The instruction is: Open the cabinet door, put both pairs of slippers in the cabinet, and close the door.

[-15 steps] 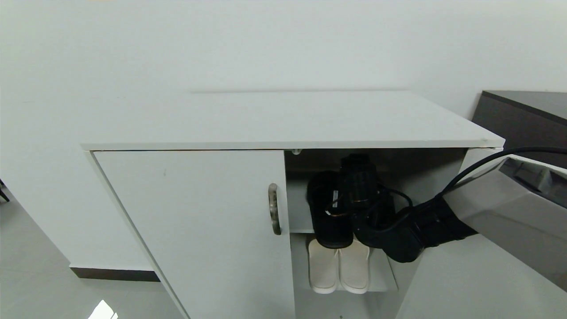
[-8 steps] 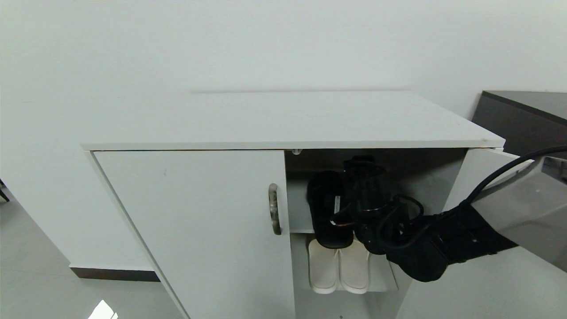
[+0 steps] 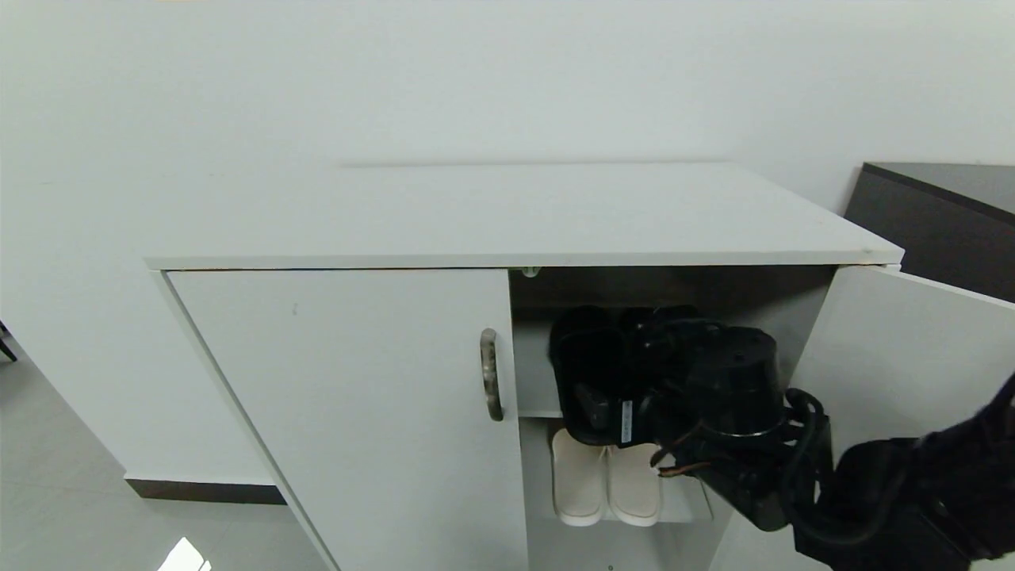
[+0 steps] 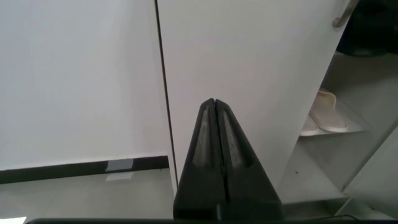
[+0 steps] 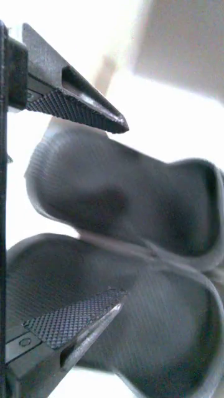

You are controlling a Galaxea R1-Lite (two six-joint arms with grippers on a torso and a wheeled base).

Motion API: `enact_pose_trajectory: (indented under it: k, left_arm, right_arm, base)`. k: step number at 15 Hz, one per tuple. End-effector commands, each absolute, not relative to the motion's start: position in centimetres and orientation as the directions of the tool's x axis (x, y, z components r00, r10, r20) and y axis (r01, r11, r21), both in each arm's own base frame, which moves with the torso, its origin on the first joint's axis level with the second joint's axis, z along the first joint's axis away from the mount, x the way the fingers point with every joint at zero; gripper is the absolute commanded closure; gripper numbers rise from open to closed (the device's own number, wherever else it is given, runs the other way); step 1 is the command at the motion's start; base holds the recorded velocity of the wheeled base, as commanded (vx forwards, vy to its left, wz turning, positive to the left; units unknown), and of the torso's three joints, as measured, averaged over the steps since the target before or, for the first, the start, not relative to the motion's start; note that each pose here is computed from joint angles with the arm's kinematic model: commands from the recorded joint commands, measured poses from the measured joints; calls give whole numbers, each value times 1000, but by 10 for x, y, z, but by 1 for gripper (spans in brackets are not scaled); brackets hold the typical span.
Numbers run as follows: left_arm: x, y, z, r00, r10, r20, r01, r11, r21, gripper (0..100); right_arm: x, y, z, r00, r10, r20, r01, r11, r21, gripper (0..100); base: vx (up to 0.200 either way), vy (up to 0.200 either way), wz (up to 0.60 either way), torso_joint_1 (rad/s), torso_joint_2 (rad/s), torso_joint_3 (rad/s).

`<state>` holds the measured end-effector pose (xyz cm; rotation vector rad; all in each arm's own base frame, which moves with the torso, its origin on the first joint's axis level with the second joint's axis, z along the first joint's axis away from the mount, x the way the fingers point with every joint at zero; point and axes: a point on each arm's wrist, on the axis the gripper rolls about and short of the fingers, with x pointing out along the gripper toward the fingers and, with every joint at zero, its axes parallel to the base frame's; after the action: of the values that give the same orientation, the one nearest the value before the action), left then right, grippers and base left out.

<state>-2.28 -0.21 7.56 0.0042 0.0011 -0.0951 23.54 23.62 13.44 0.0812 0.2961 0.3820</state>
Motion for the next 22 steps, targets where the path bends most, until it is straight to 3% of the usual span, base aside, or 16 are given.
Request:
enact_pose_trajectory:
  k: [1,10,14,17,22]
  left_arm:
    - [-23,-2,76,995,-96,-2,96,995,4,100]
    - [-23,-2,76,995,-96,-3,97,995,4,100]
    - [-23,-2,76,995,-95,-2,95,995,3,100]
    - [-23,-2,76,995,-95,-3,95,995,3,100]
    - [-23,-2,76,996,-93,-2,93,996,4,100]
  right_arm:
    - [211,220,145,852,478,-213,-447,877,178,0]
    - [194,208,139,790,570,-223,-535,820,201,0]
    - [198,218,154,783,621,-38,-591,762,266,0]
    - [198,219,137,782,618,-78,-584,771,254,0]
    - [191,218,132,767,634,-103,-596,762,255,0]
  base:
    - [-200,0,0,2,-2,-2]
    - [-200,0,0,-1,1,3]
    - [-200,0,0,-5,4,4]
    - [-200,0,0,1,2,1]
    - [0,0,0,0,0,0]
